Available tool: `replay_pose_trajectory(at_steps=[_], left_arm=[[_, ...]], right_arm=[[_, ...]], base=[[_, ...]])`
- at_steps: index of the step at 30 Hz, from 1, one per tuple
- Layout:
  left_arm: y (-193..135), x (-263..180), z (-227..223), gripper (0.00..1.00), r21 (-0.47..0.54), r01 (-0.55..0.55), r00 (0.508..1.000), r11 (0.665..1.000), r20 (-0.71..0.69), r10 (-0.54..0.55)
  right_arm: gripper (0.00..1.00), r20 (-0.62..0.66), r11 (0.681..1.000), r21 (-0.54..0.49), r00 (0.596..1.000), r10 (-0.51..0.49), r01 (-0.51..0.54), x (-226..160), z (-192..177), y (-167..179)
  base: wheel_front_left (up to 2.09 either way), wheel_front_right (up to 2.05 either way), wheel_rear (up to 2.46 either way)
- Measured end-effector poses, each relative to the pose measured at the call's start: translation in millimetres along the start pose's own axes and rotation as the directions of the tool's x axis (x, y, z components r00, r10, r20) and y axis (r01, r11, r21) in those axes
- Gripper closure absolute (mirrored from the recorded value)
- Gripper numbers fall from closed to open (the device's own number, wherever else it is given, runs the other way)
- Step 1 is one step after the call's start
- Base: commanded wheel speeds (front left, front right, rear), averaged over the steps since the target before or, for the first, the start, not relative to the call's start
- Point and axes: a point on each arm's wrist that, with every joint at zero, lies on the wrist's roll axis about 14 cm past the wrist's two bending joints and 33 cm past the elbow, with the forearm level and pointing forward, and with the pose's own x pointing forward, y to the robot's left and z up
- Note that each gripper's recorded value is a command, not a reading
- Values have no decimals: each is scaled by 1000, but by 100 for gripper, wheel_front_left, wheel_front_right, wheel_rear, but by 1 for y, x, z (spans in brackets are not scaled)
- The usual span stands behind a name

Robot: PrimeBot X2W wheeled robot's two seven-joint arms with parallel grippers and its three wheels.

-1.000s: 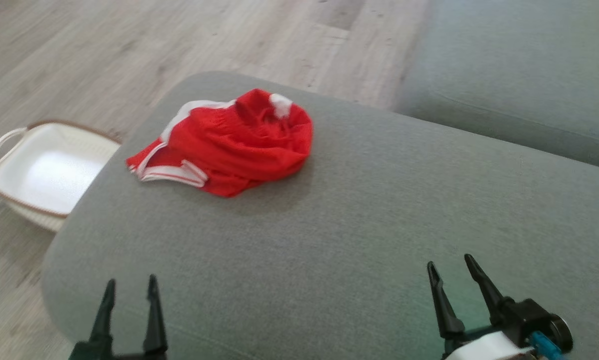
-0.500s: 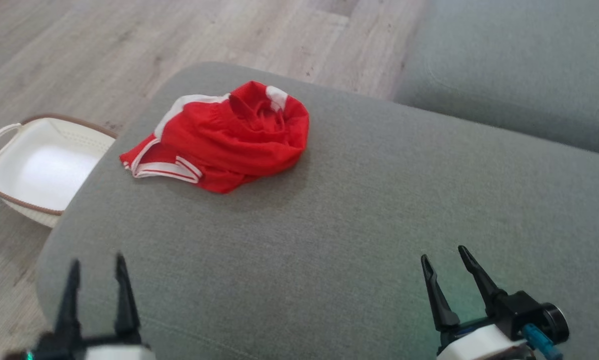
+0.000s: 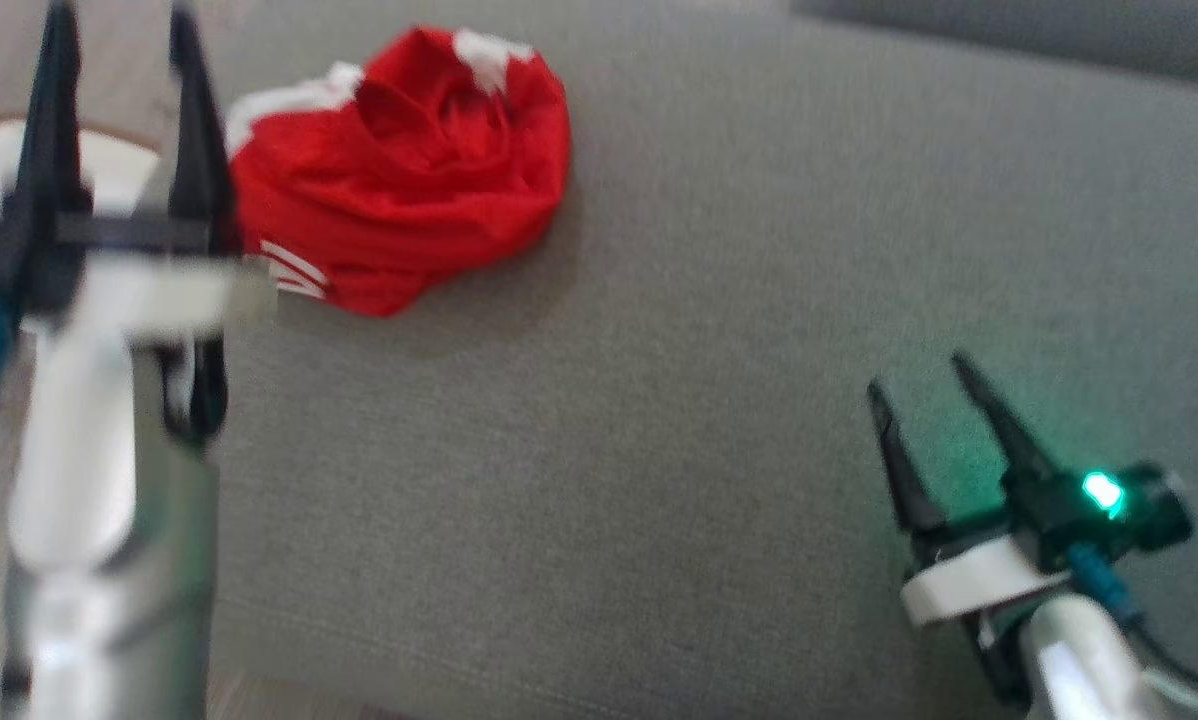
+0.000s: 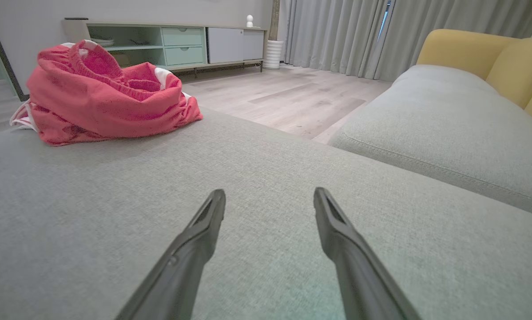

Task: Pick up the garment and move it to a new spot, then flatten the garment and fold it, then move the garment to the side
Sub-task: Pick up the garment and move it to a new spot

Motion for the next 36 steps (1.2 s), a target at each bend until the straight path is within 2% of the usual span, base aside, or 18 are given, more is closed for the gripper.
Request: replay_pose_trajectory(at_steps=[5,9,13,18,20,21,22,24,25,27,31,36], left_arm=[[-34,69,-43,0,-9,99,978,995,-182,-99],[-58,102,-98,0,-44,141,905,989,-399,-147],[-83,97,-168,0,-84,182,759,980,-621,-194],[-105,49,-250,0,-146,200,513,969,-827,-230],[-108,34,-269,0,-154,204,452,967,-861,-233],[-108,31,-275,0,-151,209,442,966,-867,-231],[-108,29,-279,0,-143,224,435,964,-870,-230],[-113,29,-282,70,-143,242,428,959,-872,-238],[-114,30,-281,100,-147,242,440,959,-865,-244],[-113,34,-279,100,-138,256,478,957,-842,-250],[-105,49,-264,100,-100,276,585,956,-772,-249],[-97,83,-216,100,-41,306,706,951,-661,-256]], right_arm=[[0,-19,1000,-7,1000,-4,4,18,-21,-21],[0,-56,1000,-7,998,6,-6,28,-47,-32],[0,-25,1000,3,1000,12,-12,39,-53,-38],[0,0,1000,23,1000,3,-3,42,-58,-43],[0,6,1000,24,1000,-5,5,42,-58,-46],[0,10,1000,21,1000,-9,8,42,-58,-48],[0,13,1000,16,1000,-13,13,42,-58,-50],[0,14,1000,10,1000,-20,20,42,-57,-53],[0,15,1000,9,1000,-23,22,42,-57,-54],[0,17,1000,7,999,-28,28,41,-56,-56],[0,21,999,-4,999,-40,40,41,-52,-60],[0,18,998,-19,998,-56,57,39,-40,-62]], base=[[0,0,0],[0,0,0],[0,0,0],[0,0,0],[0,0,0],[0,0,0],[0,0,0],[0,0,0],[0,0,0],[0,0,0],[0,0,0],[0,0,0]])
